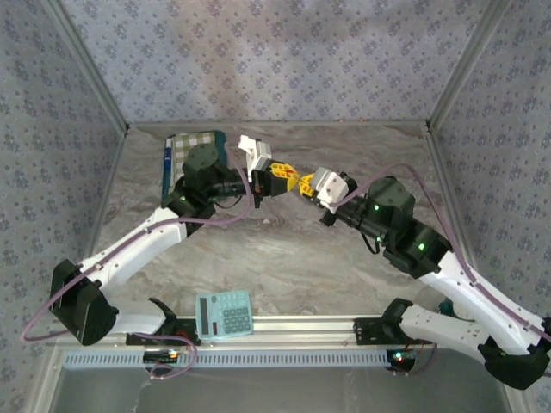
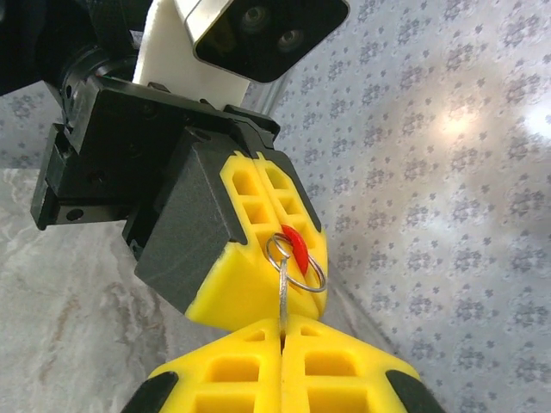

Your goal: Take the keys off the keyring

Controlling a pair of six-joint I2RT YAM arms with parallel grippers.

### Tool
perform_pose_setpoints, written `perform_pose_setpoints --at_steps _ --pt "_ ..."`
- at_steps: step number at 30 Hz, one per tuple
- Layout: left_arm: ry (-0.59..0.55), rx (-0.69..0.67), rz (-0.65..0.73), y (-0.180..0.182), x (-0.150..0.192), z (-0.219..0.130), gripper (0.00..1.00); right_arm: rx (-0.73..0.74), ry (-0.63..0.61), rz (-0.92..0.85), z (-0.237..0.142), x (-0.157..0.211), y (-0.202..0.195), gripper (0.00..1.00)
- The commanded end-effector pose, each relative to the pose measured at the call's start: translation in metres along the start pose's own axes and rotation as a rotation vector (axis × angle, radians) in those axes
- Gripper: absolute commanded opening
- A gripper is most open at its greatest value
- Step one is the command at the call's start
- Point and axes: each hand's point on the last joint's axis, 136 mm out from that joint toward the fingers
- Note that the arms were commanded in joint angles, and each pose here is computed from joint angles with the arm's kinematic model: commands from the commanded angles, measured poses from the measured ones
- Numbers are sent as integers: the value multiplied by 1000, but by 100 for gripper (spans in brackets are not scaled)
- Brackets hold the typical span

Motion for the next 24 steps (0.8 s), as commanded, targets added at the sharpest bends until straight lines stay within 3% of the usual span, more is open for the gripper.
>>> perform_pose_setpoints --at_steps 1,13,24 --pt "-91 25 43 -13 -31 -10 0 1 16 -69 -1 7 8 0" --pt "-36 73 3 -18 -30 -3 0 -52 31 -309 8 14 51 0" --pt "19 99 -11 -23 -19 7 0 -81 11 -372 23 7 66 0"
Point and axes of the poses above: each hand's point on the last joint's axis, 136 mm out from that joint toward the fingers, its own z axis out along the fingers, its own y axis along the line the jaws close on, x = y × z, and after that the axes turned 9 degrees about -z, right-handed
